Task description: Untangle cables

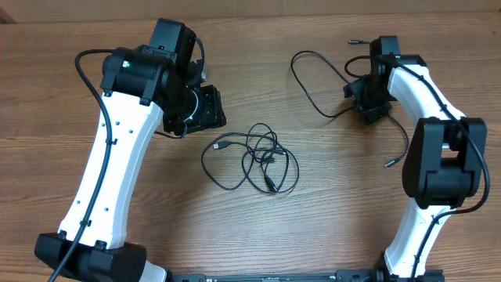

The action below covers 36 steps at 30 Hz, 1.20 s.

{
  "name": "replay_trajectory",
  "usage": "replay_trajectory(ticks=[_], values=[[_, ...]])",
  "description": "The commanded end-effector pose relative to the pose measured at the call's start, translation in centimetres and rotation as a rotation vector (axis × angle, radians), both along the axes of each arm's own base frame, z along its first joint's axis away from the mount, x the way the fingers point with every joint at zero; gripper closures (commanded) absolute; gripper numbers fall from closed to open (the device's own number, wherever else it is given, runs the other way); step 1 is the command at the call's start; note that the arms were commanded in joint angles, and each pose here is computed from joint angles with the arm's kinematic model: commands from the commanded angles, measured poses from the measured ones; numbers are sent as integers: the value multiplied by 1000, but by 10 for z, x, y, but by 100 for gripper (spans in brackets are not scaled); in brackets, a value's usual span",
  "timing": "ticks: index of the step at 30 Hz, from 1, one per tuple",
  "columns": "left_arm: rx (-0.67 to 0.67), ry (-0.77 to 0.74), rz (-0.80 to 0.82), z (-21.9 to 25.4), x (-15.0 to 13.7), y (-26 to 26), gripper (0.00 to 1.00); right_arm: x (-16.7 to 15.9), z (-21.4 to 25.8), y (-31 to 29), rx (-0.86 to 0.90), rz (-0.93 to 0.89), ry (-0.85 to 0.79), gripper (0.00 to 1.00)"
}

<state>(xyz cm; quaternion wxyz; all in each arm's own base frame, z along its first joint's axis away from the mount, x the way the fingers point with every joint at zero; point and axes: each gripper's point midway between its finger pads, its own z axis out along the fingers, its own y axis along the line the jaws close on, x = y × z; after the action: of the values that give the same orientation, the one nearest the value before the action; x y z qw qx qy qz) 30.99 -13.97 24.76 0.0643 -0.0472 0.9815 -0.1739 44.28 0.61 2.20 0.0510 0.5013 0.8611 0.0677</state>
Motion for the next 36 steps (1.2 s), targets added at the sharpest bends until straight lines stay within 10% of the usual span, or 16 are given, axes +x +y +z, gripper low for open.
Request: replay_trajectory(ticks=[1, 8, 17, 24, 36], values=[[8, 3, -7, -2, -1, 0, 48, -6, -20, -9, -50, -29, 49, 36], [8, 3, -8, -2, -1, 0, 49, -8, -36, -10, -50, -30, 76, 47], [9, 4, -8, -2, -1, 0, 48, 5, -35, -36, -118, -27, 21, 96], [9, 5, -8, -2, -1, 0, 48, 24, -21, -90, -239, 13, -49, 96], [12, 7, -7, -2, -2, 0, 48, 80, 169, -238, -377, -100, -409, 96]])
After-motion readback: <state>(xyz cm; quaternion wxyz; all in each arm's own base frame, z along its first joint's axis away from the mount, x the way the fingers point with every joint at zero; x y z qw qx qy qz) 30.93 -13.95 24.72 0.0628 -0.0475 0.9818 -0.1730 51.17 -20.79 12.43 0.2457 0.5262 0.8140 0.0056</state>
